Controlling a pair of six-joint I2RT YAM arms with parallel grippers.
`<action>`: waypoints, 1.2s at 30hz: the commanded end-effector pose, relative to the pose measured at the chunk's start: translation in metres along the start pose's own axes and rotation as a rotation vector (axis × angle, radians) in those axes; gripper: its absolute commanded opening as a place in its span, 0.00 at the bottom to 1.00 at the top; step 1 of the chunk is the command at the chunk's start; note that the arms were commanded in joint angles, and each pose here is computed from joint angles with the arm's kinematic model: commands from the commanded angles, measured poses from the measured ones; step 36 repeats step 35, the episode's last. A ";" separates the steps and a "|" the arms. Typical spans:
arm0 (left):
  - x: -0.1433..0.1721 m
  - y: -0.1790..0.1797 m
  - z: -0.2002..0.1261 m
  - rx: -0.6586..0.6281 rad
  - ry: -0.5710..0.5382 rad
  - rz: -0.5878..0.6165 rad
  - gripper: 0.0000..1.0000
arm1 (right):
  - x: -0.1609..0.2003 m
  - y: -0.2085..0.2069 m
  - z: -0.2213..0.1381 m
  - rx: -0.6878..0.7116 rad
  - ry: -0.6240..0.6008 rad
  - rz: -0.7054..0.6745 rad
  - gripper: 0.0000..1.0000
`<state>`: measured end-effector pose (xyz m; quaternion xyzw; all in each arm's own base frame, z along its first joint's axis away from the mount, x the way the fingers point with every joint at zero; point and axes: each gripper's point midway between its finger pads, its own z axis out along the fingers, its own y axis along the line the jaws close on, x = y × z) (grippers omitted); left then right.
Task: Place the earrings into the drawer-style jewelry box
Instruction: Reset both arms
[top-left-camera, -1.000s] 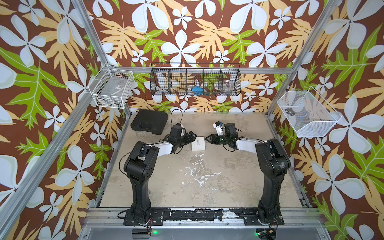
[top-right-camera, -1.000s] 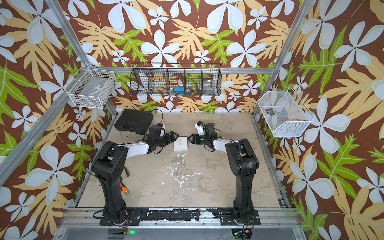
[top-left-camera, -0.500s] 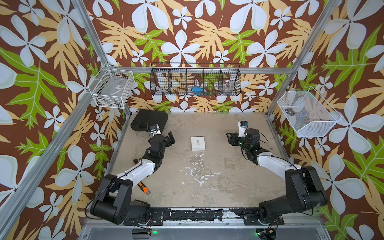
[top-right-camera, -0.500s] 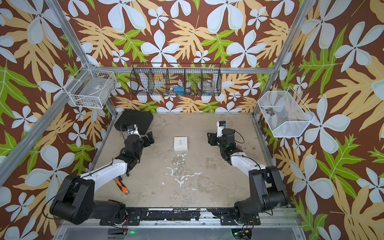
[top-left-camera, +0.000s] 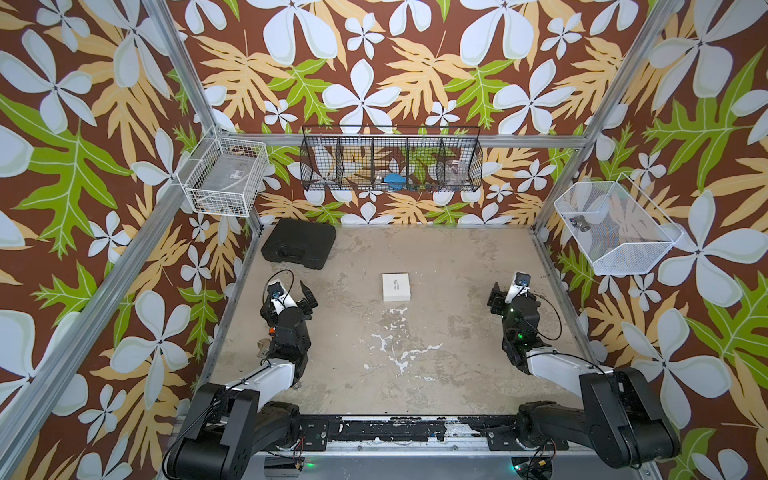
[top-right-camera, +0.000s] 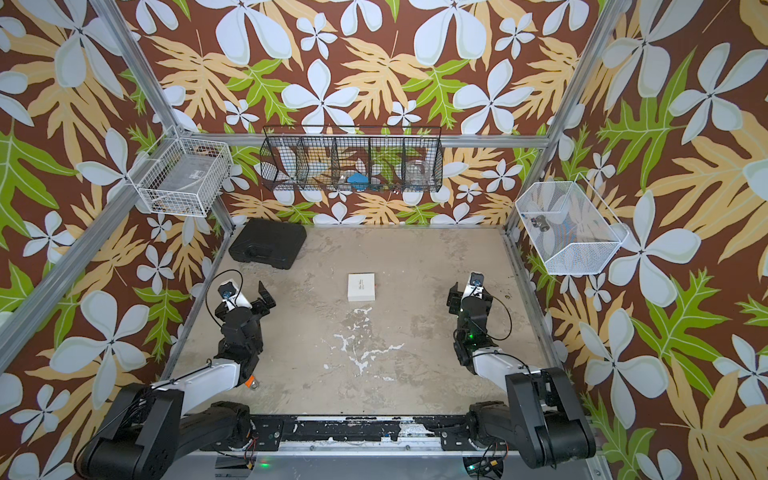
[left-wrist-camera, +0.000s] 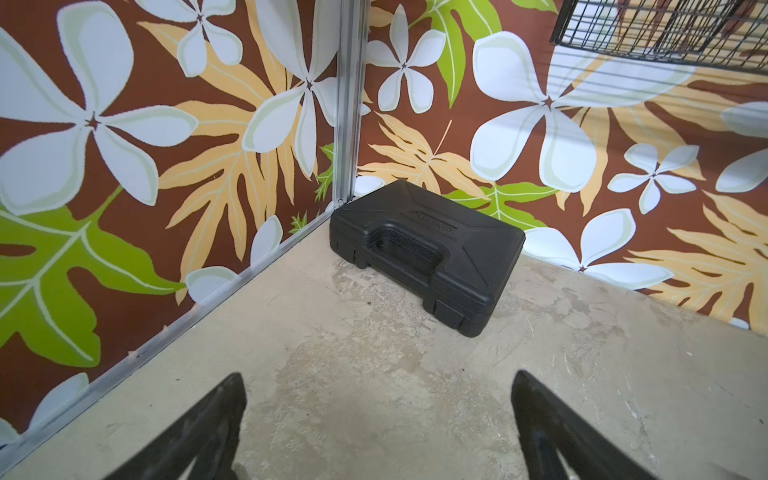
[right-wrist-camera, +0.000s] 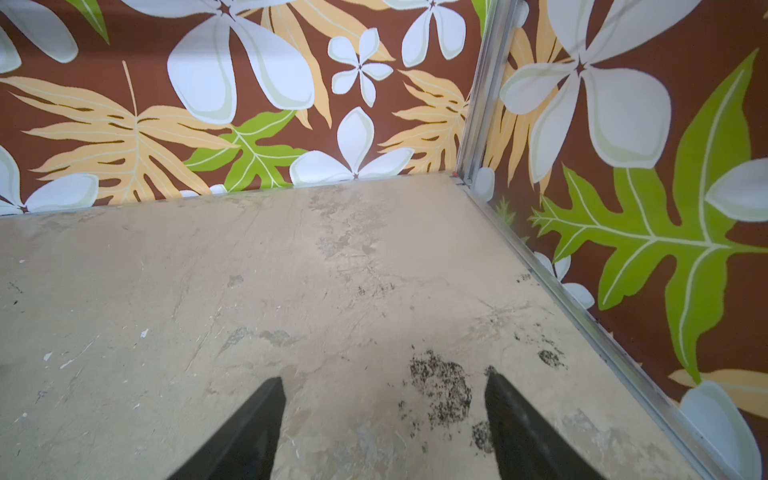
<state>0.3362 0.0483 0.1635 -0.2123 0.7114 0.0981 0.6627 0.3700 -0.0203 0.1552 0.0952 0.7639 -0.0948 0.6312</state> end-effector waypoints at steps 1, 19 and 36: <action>-0.004 -0.002 0.004 0.048 -0.028 -0.004 1.00 | -0.021 -0.003 0.005 0.006 -0.074 -0.011 0.79; 0.032 -0.024 0.004 0.213 0.000 0.063 1.00 | 0.025 -0.005 -0.010 -0.045 -0.120 -0.050 0.94; 0.030 -0.024 0.004 0.213 -0.011 0.063 1.00 | 0.026 -0.005 -0.010 -0.045 -0.116 -0.050 1.00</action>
